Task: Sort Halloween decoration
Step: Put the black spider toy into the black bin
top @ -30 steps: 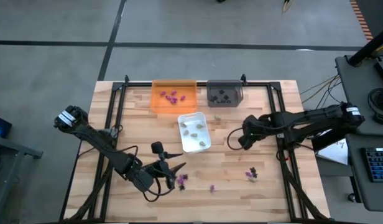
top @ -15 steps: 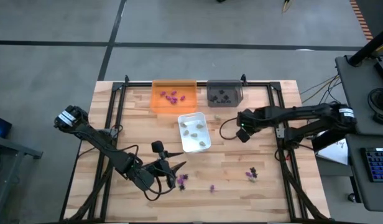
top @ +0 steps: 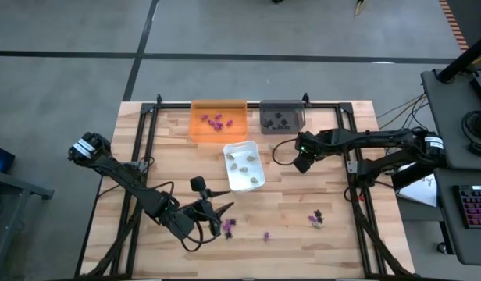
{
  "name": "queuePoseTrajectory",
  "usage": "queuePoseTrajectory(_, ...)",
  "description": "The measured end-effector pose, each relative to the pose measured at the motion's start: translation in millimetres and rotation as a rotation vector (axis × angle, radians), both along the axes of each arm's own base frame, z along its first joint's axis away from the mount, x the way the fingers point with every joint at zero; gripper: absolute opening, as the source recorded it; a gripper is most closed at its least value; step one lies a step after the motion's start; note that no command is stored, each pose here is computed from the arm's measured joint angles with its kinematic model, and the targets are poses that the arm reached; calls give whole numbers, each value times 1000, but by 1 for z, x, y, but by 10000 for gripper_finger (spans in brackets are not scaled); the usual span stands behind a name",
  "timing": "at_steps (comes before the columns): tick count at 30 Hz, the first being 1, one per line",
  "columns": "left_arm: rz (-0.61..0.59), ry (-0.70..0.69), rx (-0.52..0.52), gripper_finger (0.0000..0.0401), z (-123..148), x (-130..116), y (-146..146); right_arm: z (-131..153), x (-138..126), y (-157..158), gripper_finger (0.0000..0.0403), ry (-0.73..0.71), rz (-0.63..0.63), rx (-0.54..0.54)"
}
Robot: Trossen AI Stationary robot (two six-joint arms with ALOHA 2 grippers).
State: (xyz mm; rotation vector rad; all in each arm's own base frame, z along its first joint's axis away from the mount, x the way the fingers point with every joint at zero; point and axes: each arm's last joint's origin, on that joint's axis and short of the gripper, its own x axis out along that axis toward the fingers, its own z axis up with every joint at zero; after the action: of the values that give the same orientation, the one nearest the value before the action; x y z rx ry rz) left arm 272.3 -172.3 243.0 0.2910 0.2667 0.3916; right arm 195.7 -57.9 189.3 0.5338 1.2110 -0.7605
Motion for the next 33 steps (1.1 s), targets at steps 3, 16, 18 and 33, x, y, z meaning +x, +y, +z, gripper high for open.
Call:
queuePoseTrajectory(3, 1, 0, 0, 160, 0, 0, 0, 0, 0, -4, 146, -16, -13, -6)
queuePoseTrajectory(16, 5, -1, -1, 160, 0, 1, 1, -28, 11, -12, 146, 111, -7, 14)
queuePoseTrajectory(18, 5, 0, -1, 160, 0, 1, 1, -35, 13, -13, 146, 148, 0, 16)
queuePoseTrajectory(33, 5, 0, -1, 160, 0, 1, 1, -55, 24, -17, 119, 239, 81, 27)
